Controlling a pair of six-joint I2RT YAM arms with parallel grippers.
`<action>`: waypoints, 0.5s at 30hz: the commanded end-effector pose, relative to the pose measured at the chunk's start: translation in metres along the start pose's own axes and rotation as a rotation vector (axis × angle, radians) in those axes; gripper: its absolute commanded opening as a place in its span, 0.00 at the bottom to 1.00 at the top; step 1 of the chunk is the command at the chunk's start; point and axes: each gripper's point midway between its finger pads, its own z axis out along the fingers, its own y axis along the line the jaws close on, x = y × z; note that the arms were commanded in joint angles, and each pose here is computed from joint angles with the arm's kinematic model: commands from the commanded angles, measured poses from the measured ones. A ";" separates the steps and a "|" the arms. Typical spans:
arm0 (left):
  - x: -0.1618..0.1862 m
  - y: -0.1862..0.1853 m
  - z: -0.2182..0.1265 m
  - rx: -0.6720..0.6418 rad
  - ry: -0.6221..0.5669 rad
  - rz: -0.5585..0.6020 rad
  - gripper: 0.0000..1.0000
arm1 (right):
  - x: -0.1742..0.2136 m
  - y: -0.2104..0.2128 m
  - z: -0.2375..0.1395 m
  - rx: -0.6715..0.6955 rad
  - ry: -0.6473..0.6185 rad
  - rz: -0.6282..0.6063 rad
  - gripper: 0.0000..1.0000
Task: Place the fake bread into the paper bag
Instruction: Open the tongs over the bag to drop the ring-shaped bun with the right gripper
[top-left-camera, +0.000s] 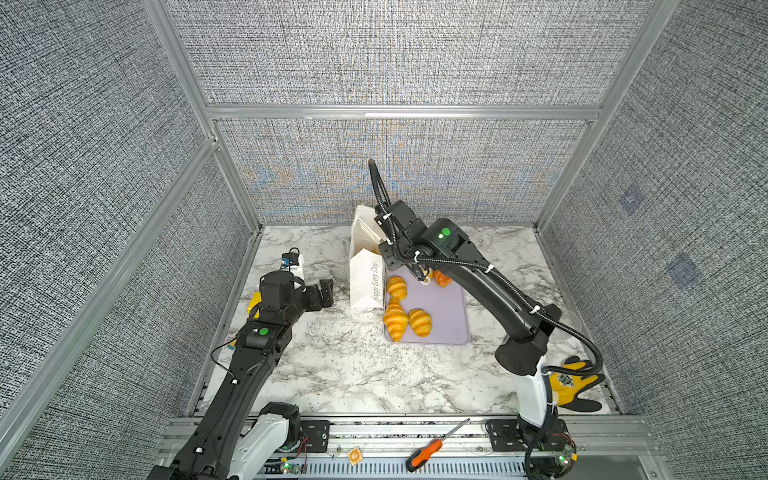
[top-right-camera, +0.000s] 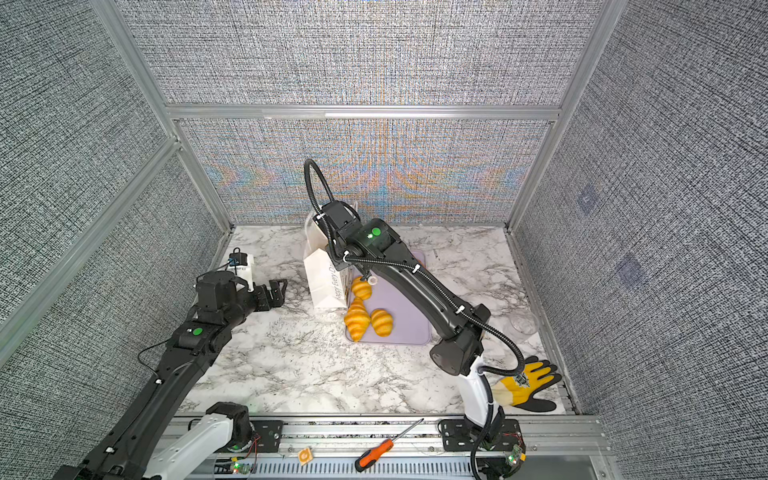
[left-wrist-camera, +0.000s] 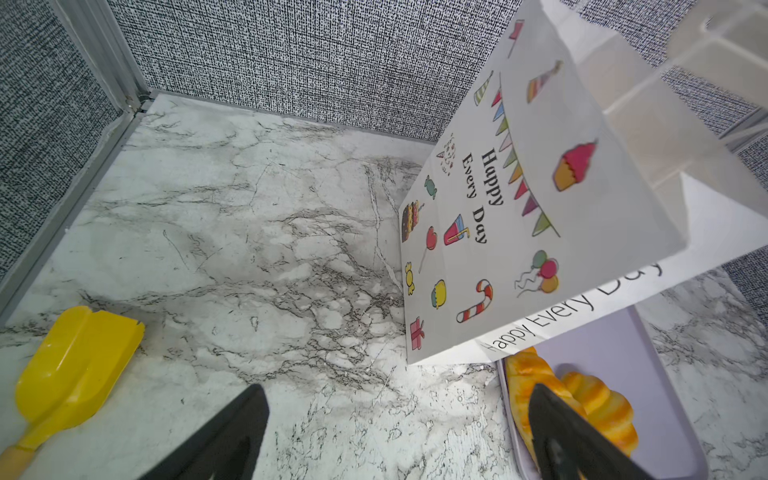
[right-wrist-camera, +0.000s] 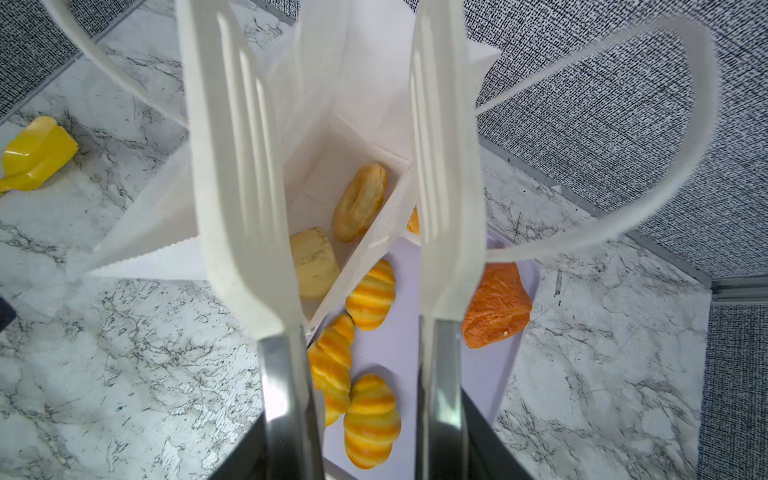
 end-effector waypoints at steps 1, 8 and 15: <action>-0.009 -0.002 -0.002 0.009 -0.029 0.000 0.99 | -0.002 -0.001 -0.010 -0.012 -0.006 -0.008 0.50; -0.008 -0.003 -0.001 0.012 -0.027 -0.004 0.99 | -0.003 0.005 -0.030 -0.085 -0.017 -0.004 0.51; -0.011 -0.004 -0.001 0.019 -0.034 -0.007 0.99 | -0.004 0.012 -0.047 -0.157 -0.035 -0.002 0.52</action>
